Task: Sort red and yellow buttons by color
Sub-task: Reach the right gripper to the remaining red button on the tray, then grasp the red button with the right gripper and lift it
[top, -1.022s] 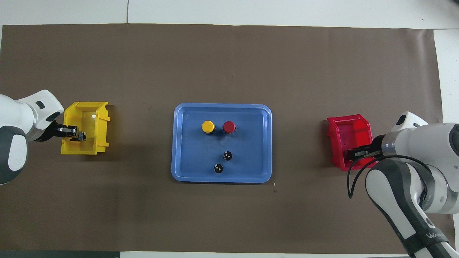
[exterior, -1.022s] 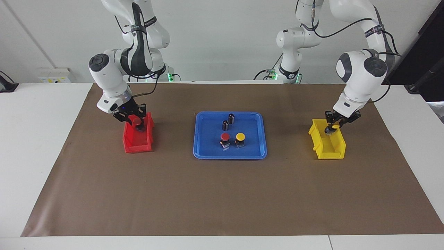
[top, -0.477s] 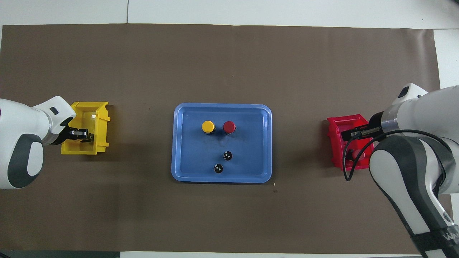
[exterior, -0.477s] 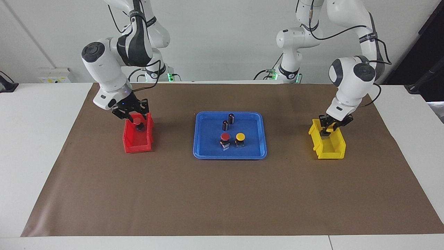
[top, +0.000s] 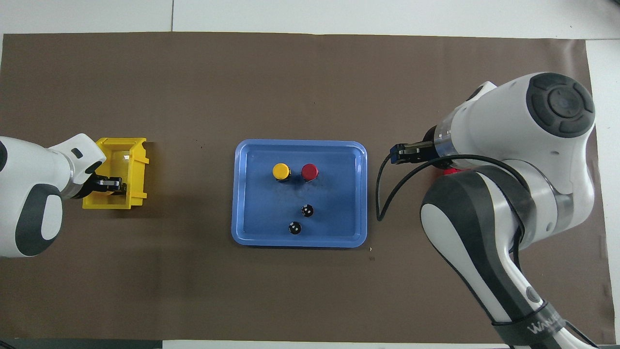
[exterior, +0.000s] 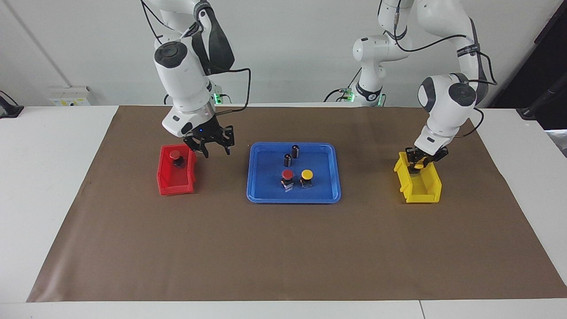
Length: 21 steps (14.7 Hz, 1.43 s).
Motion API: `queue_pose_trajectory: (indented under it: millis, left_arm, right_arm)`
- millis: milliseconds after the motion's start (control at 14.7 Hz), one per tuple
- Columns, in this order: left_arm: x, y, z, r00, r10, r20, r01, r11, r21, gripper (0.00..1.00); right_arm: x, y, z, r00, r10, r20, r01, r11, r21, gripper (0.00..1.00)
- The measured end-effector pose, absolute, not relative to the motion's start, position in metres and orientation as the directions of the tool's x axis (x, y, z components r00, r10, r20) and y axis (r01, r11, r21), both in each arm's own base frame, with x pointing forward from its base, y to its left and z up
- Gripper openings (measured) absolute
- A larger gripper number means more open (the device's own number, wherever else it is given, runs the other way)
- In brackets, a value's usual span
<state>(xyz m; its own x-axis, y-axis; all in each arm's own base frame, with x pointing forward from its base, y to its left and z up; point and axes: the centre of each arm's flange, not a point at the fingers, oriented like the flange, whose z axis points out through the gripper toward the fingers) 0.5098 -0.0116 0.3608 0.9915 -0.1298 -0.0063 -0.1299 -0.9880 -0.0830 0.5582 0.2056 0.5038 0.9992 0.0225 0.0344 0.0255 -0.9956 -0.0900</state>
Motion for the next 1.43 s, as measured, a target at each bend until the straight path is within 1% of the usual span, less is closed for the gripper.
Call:
queue_pose_trajectory:
  millis: [68, 136, 204, 272, 409, 545, 681, 749, 817, 885, 1022, 1090, 1226, 1430]
  left_arm:
    - [0.51, -0.012, 0.361, 0.992, -0.13, -0.006, -0.13, -0.988, -0.083, 0.44]
    - [0.51, -0.012, 0.361, 0.992, -0.129, -0.005, -0.129, -0.988, -0.083, 0.51]
    - [0.51, -0.012, 0.362, 0.992, -0.129, -0.004, -0.129, -0.988, -0.083, 0.51]
    - [0.511, -0.012, 0.363, 0.992, -0.129, -0.001, -0.129, -0.988, -0.083, 0.54]
    - [0.513, -0.012, 0.368, 0.992, -0.128, 0.0, -0.128, -0.988, -0.084, 0.56]
    - [0.517, -0.011, 0.381, 0.992, -0.123, -0.022, -0.124, -0.988, -0.087, 0.56]
    - [0.52, -0.009, 0.411, 0.992, -0.113, -0.055, -0.117, -0.989, -0.092, 0.57]
    - [0.521, -0.007, 0.433, 0.991, -0.112, -0.072, -0.118, -0.988, -0.095, 0.61]
    - [0.521, -0.005, 0.459, 0.989, -0.122, -0.087, -0.13, -0.987, -0.096, 0.62]
    - [0.52, -0.002, 0.488, 0.986, -0.135, -0.099, -0.145, -0.985, -0.097, 0.7]
    - [0.514, 0.002, 0.538, 0.981, -0.152, -0.116, -0.164, -0.982, -0.095, 0.89]
    - [0.511, 0.003, 0.556, 0.98, -0.155, -0.122, -0.167, -0.981, -0.095, 0.99]
    - [0.507, 0.002, 0.579, 0.978, -0.158, -0.135, -0.172, -0.981, -0.094, 1.0]
    - [0.506, -0.006, 0.593, 0.977, -0.168, -0.129, -0.18, -0.98, -0.086, 1.0]
  right_arm:
    - [0.563, 0.228, 0.508, 0.999, -0.002, 0.04, 0.001, -0.997, -0.083, 0.69]
    - [0.567, 0.25, 0.508, 0.999, -0.023, 0.047, -0.019, -0.997, -0.081, 0.69]
    - [0.568, 0.268, 0.505, 0.998, -0.034, 0.047, -0.03, -0.996, -0.082, 0.68]
    - [0.567, 0.285, 0.501, 0.998, -0.039, 0.045, -0.035, -0.996, -0.086, 0.68]
    - [0.564, 0.311, 0.491, 0.997, -0.059, 0.051, -0.054, -0.993, -0.101, 0.68]
    - [0.56, 0.335, 0.476, 0.996, -0.061, 0.063, -0.055, -0.994, -0.098, 0.69]
    - [0.553, 0.359, 0.454, 0.997, -0.049, 0.062, -0.044, -0.996, -0.073, 0.69]
    - [0.549, 0.368, 0.443, 0.998, -0.041, 0.057, -0.037, -0.997, -0.065, 0.69]
    - [0.548, 0.375, 0.435, 0.998, -0.034, 0.06, -0.03, -0.997, -0.064, 0.69]
    - [0.548, 0.379, 0.429, 0.997, -0.026, 0.067, -0.022, -0.998, -0.066, 0.69]
    - [0.55, 0.382, 0.417, 0.996, -0.009, 0.085, -0.005, -0.999, -0.051, 0.69]
    - [0.552, 0.382, 0.409, 0.996, -0.002, 0.086, 0.001, -0.999, -0.04, 0.69]
    - [0.554, 0.382, 0.393, 0.996, 0.012, 0.087, 0.014, -1.0, -0.018, 0.69]
    - [0.554, 0.385, 0.381, 0.996, 0.023, 0.089, 0.024, -1.0, -0.01, 0.69]
